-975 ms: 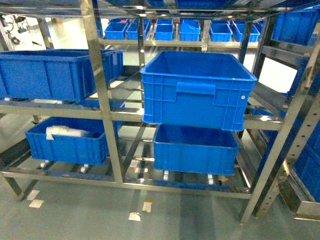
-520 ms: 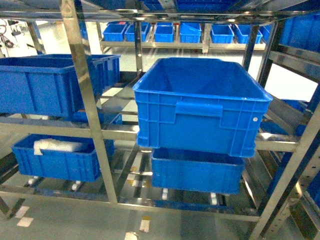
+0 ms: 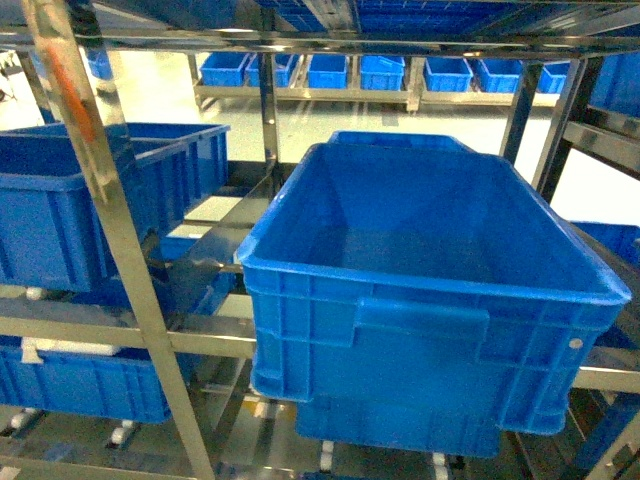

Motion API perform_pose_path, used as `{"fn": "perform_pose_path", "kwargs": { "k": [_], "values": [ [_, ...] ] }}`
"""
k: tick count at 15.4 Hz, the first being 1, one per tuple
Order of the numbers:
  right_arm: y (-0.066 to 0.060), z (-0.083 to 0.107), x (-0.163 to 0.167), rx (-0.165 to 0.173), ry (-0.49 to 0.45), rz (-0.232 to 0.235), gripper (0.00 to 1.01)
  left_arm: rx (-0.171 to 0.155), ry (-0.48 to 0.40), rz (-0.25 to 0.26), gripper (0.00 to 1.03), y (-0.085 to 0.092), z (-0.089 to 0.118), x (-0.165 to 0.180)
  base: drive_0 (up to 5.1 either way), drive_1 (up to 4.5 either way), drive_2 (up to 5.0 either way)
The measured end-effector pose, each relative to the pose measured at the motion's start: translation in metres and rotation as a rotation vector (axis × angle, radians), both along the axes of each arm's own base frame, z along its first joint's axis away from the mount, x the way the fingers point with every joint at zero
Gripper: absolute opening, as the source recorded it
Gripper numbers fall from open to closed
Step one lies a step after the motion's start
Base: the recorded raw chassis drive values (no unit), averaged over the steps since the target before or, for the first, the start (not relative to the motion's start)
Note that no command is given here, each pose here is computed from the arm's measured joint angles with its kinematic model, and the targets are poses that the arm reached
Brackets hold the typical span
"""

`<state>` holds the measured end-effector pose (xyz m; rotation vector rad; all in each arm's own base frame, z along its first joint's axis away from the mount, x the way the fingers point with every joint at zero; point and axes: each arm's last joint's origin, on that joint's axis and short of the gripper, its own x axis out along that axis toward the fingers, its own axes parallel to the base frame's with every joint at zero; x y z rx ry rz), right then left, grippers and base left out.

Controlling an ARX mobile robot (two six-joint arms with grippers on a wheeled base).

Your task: Pick red block from blue box to shelf

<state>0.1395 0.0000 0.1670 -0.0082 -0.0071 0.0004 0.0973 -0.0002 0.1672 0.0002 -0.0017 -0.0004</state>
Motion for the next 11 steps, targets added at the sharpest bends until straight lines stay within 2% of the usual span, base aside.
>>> {"fn": "perform_pose_path", "kwargs": {
  "k": [1, 11],
  "values": [
    [0.0, -0.0004, 0.0001, 0.0, 0.004, 0.0, 0.28, 0.0, 0.0, 0.0, 0.98, 0.0, 0.0, 0.0, 0.0, 4.23, -4.3],
    [0.0, -0.0001, 0.0, 0.0, 0.001, 0.0, 0.28, 0.0, -0.001, -0.001, 0.98, 0.0, 0.0001, 0.0, 0.0, 0.0, 0.0]
  ]
}}
